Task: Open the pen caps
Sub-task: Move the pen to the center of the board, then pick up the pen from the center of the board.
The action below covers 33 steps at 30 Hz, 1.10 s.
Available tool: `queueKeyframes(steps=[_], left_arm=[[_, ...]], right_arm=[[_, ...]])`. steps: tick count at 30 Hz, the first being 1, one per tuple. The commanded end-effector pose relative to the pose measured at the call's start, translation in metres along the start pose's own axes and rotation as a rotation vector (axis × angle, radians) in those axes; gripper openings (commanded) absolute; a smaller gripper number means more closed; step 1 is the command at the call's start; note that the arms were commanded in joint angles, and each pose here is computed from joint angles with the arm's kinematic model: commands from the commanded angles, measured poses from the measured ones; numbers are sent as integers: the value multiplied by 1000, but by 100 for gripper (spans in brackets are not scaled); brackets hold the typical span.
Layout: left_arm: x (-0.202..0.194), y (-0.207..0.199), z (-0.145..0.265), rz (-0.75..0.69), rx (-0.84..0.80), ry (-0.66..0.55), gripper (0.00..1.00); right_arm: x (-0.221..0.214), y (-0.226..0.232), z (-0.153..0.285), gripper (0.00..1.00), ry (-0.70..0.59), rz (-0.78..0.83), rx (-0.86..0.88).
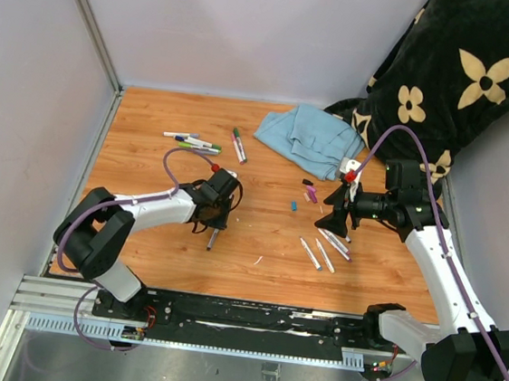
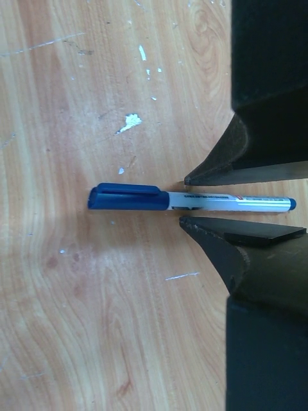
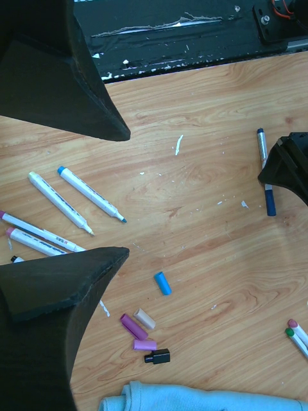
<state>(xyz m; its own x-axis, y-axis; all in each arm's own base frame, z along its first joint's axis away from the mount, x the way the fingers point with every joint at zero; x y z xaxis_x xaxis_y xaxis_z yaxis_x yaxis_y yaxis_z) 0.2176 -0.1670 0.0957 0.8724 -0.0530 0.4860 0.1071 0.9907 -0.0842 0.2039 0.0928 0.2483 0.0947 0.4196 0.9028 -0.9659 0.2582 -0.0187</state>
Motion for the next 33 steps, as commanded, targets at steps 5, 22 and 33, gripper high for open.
queueKeyframes(steps=[5, 22, 33], left_arm=[[1, -2, -7, -51, 32, 53, 21], [49, -37, 68, 123, -411, -322, 0], [31, -58, 110, 337, -870, -593, 0]], right_arm=[[-2, 1, 1, 68, -12, 4, 7], [-9, -1, -24, 70, -169, -193, 37], [-14, 0, -41, 70, -191, -321, 136]])
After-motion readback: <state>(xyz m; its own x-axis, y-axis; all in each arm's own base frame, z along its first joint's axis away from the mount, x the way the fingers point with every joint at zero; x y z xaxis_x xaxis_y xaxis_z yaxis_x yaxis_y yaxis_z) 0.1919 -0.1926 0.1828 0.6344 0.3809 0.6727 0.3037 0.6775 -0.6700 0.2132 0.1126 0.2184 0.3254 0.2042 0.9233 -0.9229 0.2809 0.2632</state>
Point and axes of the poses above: each gripper's point midway between its finger pads, its own z axis back along the fingers, its own y axis along the line the jaws close on, x = y × z, the point moved 9 cm from there along z, back along the fingers, and after that the axes turned 5 degrees about z, right-handed, at the moved point
